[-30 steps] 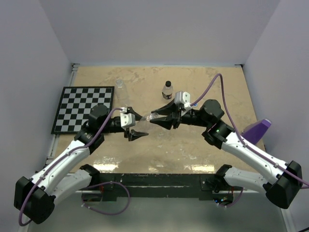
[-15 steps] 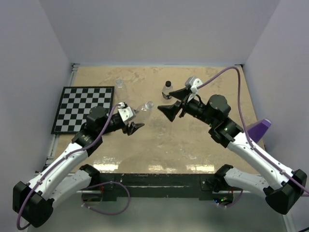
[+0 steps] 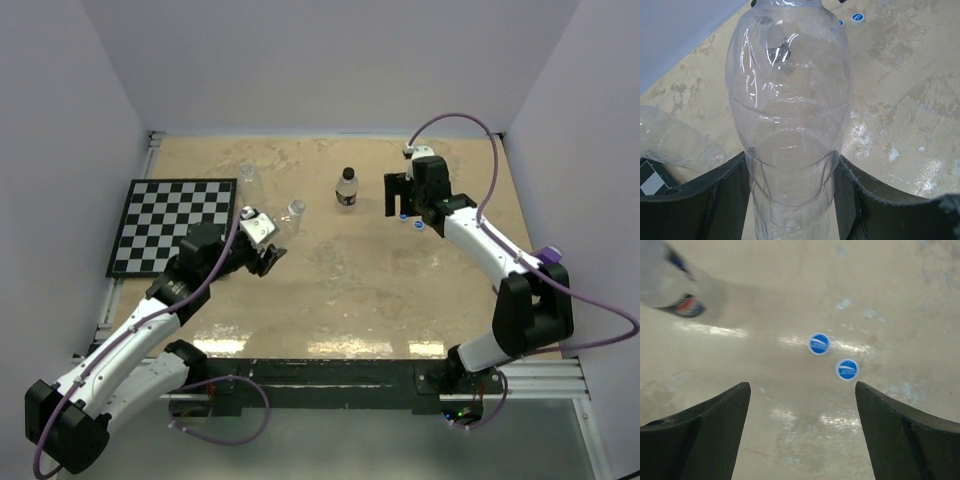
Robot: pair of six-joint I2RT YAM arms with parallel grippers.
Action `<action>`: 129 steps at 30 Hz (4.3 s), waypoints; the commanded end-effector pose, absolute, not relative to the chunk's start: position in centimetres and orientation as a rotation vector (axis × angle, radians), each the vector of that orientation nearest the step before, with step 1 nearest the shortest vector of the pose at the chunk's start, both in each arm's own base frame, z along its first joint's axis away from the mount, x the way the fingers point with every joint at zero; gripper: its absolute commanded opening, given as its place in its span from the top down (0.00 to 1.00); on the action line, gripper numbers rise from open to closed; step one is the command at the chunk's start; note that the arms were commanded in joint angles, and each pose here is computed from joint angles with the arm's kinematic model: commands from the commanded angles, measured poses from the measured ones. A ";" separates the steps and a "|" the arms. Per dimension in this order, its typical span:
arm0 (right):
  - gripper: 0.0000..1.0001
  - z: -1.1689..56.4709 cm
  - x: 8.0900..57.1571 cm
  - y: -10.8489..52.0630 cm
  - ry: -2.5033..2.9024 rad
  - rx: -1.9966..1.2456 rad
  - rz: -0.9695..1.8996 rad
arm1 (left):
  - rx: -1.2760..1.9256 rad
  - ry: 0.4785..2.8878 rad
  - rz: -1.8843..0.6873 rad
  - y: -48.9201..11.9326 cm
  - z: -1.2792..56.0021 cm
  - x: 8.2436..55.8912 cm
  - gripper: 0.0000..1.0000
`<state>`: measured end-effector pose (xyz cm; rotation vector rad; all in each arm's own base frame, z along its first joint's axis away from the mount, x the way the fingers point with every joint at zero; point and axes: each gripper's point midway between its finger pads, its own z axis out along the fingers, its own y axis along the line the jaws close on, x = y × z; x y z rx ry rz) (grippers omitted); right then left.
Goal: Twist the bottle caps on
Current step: Screw the bottle cap onto the plastic bottle.
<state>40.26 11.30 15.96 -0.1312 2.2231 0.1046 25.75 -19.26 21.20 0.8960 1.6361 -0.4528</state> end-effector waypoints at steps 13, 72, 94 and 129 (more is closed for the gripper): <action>0.33 7.7 43.9 4.5 2.473 -0.061 -0.067 | 0.812 1.542 -0.410 -18.4 24.8 26.1 0.79; 0.84 27.6 32.7 18.6 1.873 -0.641 0.547 | 1.129 1.497 -0.589 -22.1 21.9 23.5 1.00; 0.87 34.8 19.3 26.7 1.415 -1.230 0.943 | 1.314 1.385 -0.597 -23.4 21.1 20.5 1.00; 0.88 32.4 19.1 30.1 1.463 -1.319 0.935 | 1.333 1.313 -0.625 -23.8 22.1 19.4 1.00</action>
